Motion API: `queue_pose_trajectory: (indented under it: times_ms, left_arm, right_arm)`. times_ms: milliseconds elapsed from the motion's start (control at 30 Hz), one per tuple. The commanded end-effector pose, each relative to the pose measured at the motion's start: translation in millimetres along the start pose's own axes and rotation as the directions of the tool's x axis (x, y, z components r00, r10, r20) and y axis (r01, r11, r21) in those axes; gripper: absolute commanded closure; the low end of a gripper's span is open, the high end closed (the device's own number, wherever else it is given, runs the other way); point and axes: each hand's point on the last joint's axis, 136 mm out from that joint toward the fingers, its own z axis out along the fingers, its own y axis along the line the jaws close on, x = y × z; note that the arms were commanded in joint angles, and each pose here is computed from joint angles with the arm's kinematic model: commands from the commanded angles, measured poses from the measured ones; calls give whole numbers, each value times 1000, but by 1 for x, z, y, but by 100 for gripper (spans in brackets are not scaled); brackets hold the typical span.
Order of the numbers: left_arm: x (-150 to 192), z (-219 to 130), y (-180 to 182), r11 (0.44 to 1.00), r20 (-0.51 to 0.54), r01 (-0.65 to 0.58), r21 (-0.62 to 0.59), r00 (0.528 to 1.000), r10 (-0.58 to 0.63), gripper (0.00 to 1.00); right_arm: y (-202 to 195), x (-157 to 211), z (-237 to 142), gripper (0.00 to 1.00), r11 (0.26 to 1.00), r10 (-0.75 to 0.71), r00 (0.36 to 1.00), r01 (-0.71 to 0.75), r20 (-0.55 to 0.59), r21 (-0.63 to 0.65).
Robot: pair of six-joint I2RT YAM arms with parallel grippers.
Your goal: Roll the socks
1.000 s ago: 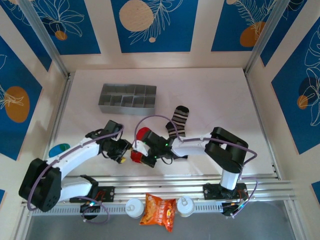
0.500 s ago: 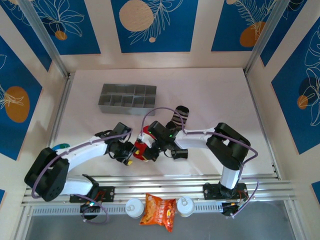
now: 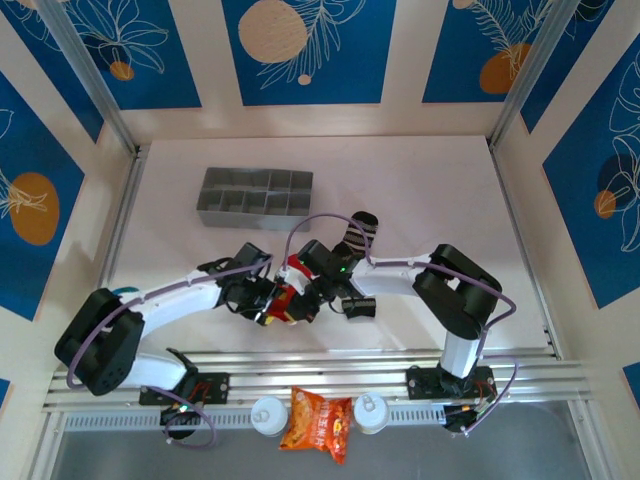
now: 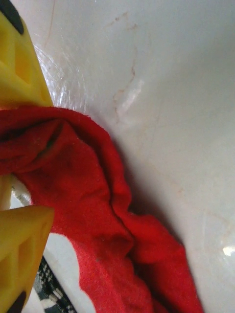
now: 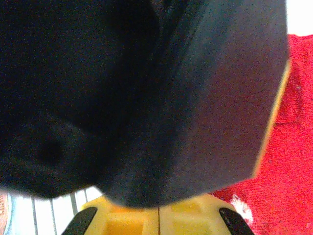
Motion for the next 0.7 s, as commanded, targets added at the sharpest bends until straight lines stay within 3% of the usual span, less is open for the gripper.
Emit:
queue_pose_trajectory:
  times_ms: [0, 133, 267, 467, 667]
  left_arm:
    - [-1, 4, 7, 994, 29, 98, -44, 995, -97, 59]
    - [-2, 5, 18, 986, 41, 139, -88, 990, -136, 80]
    - [-6, 3, 34, 973, 72, 185, -139, 982, -177, 99]
    - [-8, 11, 46, 961, 72, 236, -148, 971, -227, 100]
    - [-8, 10, 45, 959, 70, 238, -151, 971, -230, 100]
  right_arm:
    - [2, 7, 2, 98, 999, 33, 999, -34, -24, -37]
    - [1, 5, -1, 96, 999, 31, 999, -31, -10, -31]
    - [0, 3, -10, 78, 1000, 2, 999, -2, 43, -12]
    - [19, 12, -33, 42, 972, -234, 954, 227, 185, 61]
    - [14, 27, -21, 38, 866, -458, 886, 425, 74, 264]
